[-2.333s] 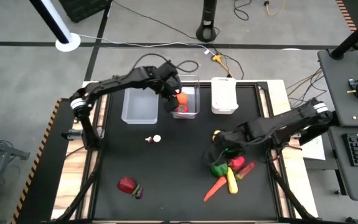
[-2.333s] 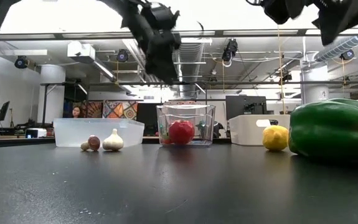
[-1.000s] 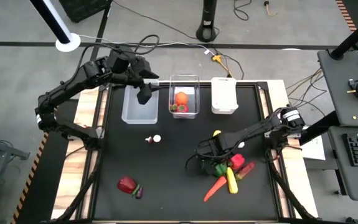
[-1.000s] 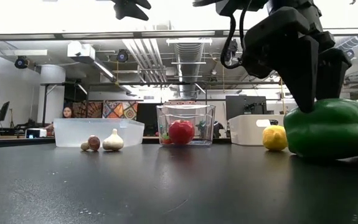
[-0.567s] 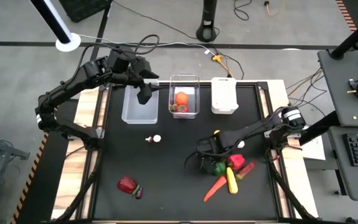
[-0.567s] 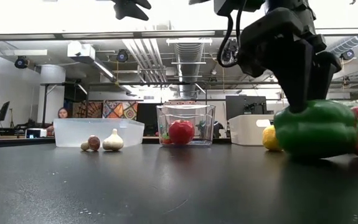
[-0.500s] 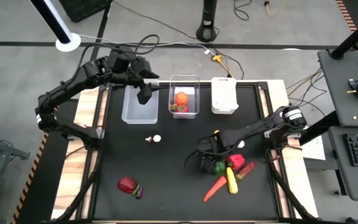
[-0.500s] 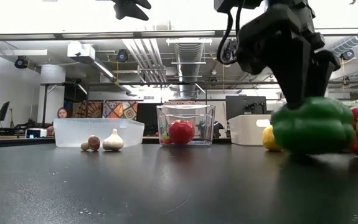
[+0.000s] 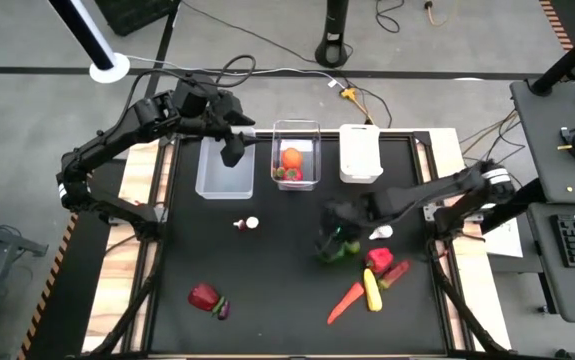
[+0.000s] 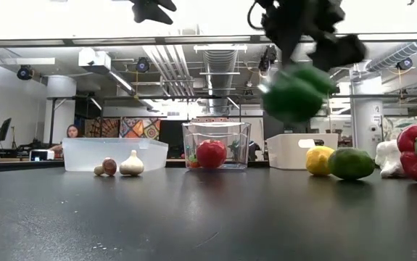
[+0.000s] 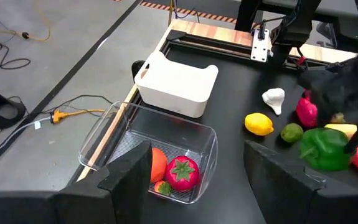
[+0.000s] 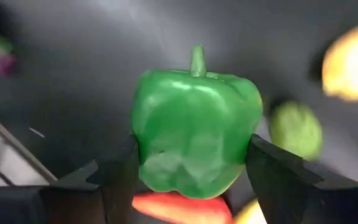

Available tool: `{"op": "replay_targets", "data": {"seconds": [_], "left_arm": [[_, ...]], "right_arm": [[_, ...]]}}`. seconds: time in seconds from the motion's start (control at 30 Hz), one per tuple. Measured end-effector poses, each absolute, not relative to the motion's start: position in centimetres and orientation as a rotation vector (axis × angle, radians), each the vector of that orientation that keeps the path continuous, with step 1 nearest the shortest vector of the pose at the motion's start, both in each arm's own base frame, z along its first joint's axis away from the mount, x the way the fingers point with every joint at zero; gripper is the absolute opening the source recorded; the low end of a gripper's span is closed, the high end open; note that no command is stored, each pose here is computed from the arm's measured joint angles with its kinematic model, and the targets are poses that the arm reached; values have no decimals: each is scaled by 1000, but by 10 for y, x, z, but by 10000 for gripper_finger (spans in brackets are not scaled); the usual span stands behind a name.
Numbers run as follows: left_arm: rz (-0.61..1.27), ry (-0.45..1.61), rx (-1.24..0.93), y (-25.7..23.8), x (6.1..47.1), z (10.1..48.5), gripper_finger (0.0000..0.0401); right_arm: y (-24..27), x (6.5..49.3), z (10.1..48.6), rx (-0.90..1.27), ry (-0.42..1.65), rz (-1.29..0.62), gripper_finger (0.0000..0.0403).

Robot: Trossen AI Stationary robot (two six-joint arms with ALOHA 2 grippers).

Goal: Sort produce into baskets
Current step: Put the green bell pepper into the white bin

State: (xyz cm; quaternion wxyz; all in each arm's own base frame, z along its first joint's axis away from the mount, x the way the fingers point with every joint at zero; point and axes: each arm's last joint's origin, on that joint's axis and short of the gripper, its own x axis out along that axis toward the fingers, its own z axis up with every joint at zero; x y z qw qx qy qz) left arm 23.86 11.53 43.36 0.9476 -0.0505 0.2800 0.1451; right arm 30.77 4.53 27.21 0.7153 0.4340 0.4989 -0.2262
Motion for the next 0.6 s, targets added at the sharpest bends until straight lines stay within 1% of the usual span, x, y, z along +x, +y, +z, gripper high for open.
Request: {"op": "replay_targets", "data": {"seconds": [0.13,0.3,0.47,0.6], "left_arm": [[304,565,-132,115,238,434,233],[322,534,-176,114,235,438,233],[378,495,-166,112,228,445,233],[425,468,-160,109,220,451,233]], "right_arm": [[11,303,298,963,912,-509,253],[-42,287,317,927,769,-589,253],[-95,271,325,820,673,-712,253],[-132,257,331,672,594,-880,253]]}}
